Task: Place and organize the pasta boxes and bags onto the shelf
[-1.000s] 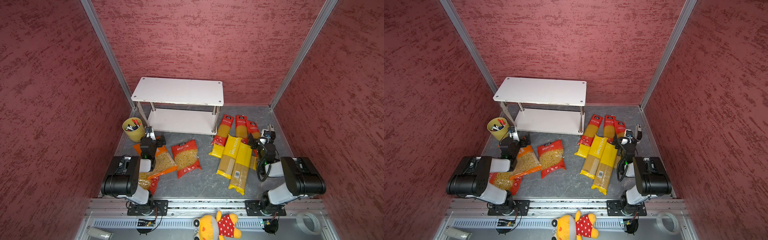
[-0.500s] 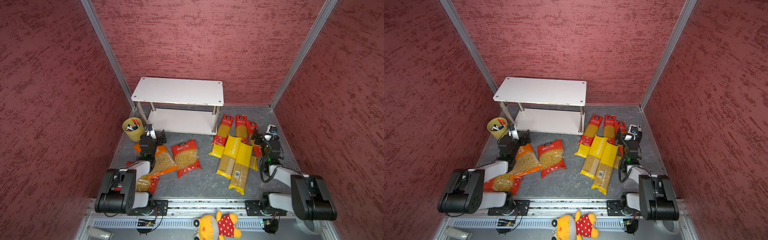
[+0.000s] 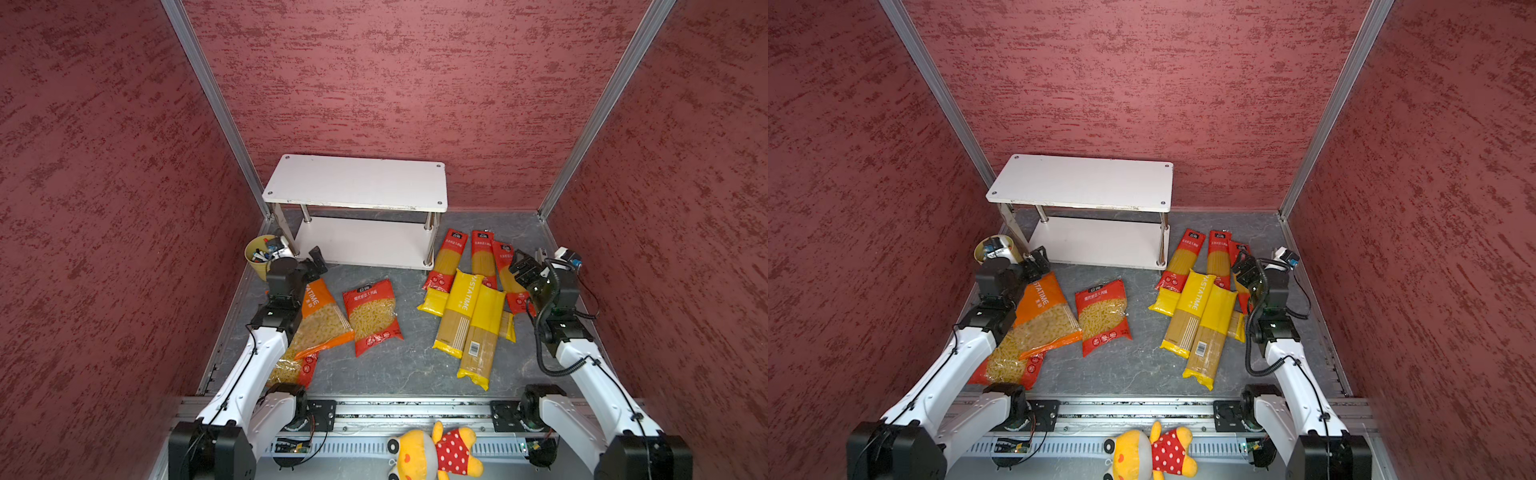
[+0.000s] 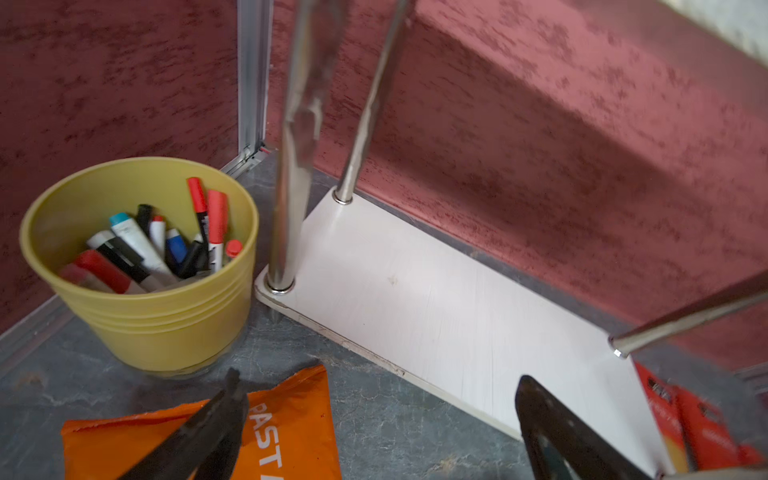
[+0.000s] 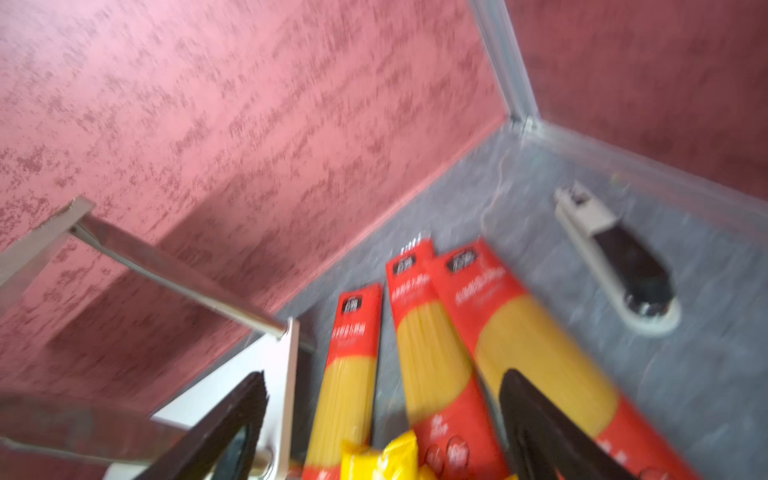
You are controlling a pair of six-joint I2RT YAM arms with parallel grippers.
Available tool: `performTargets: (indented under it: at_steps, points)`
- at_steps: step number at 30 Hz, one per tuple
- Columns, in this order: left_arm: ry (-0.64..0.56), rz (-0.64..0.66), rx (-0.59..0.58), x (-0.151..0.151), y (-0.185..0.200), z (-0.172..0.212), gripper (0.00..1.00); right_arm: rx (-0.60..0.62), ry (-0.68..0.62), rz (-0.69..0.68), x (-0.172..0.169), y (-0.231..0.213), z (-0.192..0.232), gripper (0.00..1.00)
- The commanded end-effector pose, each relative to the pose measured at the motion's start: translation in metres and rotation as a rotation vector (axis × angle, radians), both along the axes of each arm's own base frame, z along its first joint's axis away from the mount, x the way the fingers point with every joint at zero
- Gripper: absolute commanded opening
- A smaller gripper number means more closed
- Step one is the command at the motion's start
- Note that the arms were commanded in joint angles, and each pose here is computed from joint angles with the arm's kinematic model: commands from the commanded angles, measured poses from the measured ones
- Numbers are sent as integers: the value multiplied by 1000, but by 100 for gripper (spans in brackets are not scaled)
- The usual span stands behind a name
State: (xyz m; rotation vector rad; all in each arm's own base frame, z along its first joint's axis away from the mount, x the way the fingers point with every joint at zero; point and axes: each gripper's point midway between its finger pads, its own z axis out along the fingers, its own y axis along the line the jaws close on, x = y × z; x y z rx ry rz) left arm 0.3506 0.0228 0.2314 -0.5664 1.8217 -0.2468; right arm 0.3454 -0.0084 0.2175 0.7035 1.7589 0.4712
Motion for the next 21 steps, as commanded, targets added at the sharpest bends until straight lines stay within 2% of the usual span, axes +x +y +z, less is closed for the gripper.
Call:
performTargets:
  at_steps: [1, 3, 10, 14, 18, 21]
  points:
    - [179, -59, -324, -18, -9, -44, 99, 103, 214, 63, -10, 17, -33, 85]
    - [204, -115, -322, -18, -17, -43, 91, 95, 299, 78, -17, 19, -47, 83]
    - [200, -261, -66, -34, -95, -26, 90, 134, 450, 151, -45, 34, -79, 73]
    - [195, -437, -24, -49, -160, -29, 87, 158, 547, 163, -65, 38, -104, 64]
    - [222, -609, 33, -67, -230, -42, 84, 153, 623, 134, -79, 36, -124, 65]
    - [221, -722, 61, -80, -279, -54, 85, 159, 664, 122, -87, 35, -139, 71]
